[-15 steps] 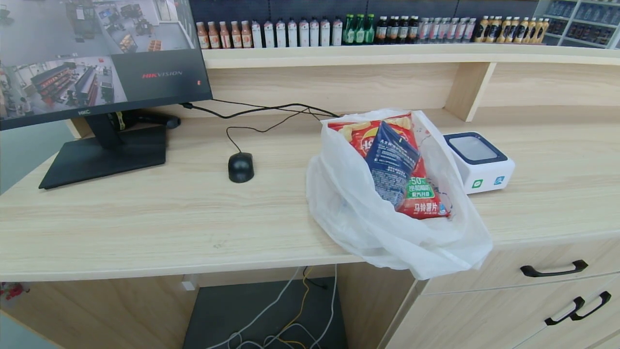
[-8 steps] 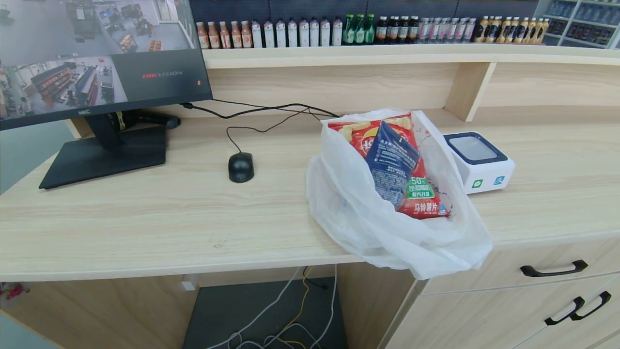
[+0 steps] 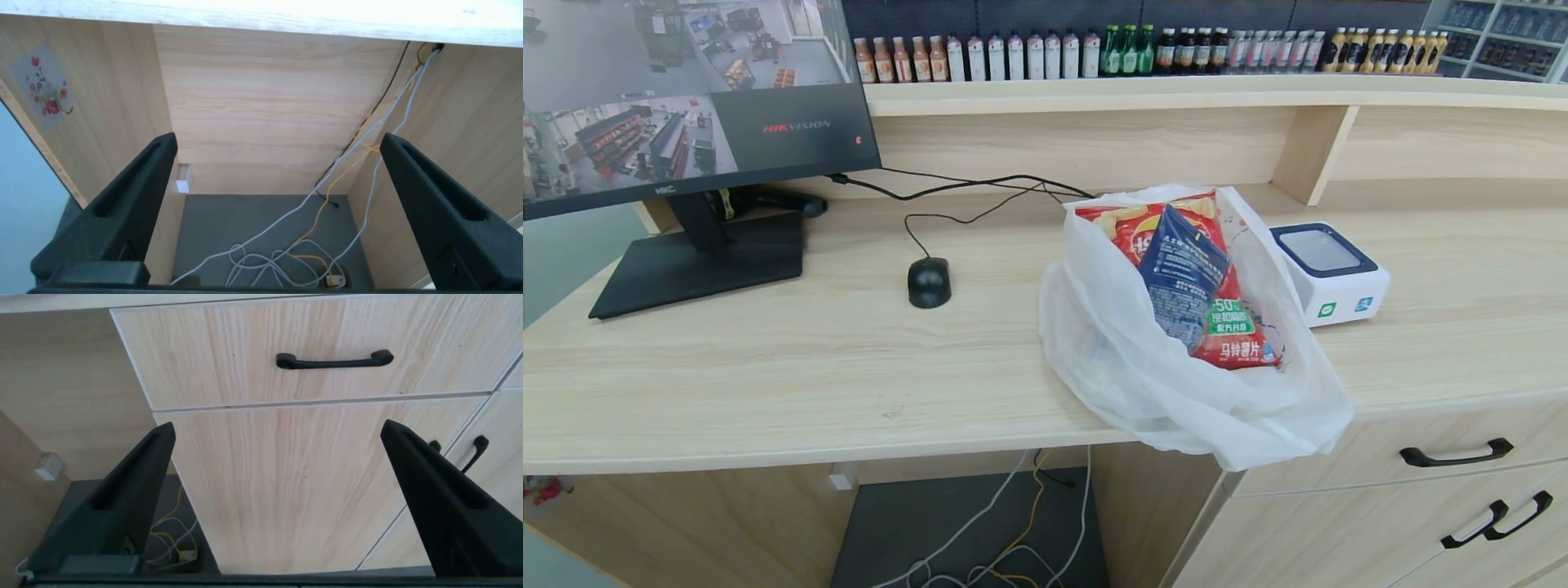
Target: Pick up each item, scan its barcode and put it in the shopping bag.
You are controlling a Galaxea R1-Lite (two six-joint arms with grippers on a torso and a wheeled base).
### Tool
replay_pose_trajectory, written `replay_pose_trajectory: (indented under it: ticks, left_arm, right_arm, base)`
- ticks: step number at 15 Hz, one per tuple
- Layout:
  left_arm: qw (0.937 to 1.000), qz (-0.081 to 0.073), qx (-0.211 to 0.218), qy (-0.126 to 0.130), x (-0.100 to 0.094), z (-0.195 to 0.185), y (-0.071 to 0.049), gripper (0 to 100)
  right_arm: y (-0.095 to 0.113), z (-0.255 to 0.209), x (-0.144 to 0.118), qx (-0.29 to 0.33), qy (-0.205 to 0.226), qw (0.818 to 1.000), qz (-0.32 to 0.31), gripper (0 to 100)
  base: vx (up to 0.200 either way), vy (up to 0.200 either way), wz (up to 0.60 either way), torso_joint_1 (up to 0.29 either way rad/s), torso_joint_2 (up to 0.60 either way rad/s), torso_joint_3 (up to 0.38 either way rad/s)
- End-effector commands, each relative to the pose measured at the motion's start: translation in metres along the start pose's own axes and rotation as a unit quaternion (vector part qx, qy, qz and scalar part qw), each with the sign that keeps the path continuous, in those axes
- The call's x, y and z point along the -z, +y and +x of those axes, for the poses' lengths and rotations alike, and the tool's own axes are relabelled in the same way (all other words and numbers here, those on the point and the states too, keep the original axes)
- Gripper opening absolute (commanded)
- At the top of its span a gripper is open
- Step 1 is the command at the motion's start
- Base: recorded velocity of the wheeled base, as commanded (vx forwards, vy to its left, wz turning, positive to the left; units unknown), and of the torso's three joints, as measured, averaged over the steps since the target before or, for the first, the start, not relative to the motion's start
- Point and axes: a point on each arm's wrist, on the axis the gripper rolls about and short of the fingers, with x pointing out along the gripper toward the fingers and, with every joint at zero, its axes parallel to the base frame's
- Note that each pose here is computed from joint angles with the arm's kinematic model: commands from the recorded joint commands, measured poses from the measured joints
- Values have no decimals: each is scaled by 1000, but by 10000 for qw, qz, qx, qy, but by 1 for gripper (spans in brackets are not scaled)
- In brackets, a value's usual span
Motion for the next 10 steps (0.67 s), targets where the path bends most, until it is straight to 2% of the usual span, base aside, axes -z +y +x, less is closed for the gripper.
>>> replay_pose_trajectory:
  ticks: [1,10]
  left_arm:
    - [10000,-5,-1,6,0,0,0,100]
    - [10000,3,-1,6,0,0,0,100]
  right_arm:
    - [0,0,0,-7,-2,10000,-12,100]
    - [0,0,0,-7,-2,10000,-4,100]
  base:
    - [0,-200,0,2,-7,7]
    - [0,-200,0,5,4,4]
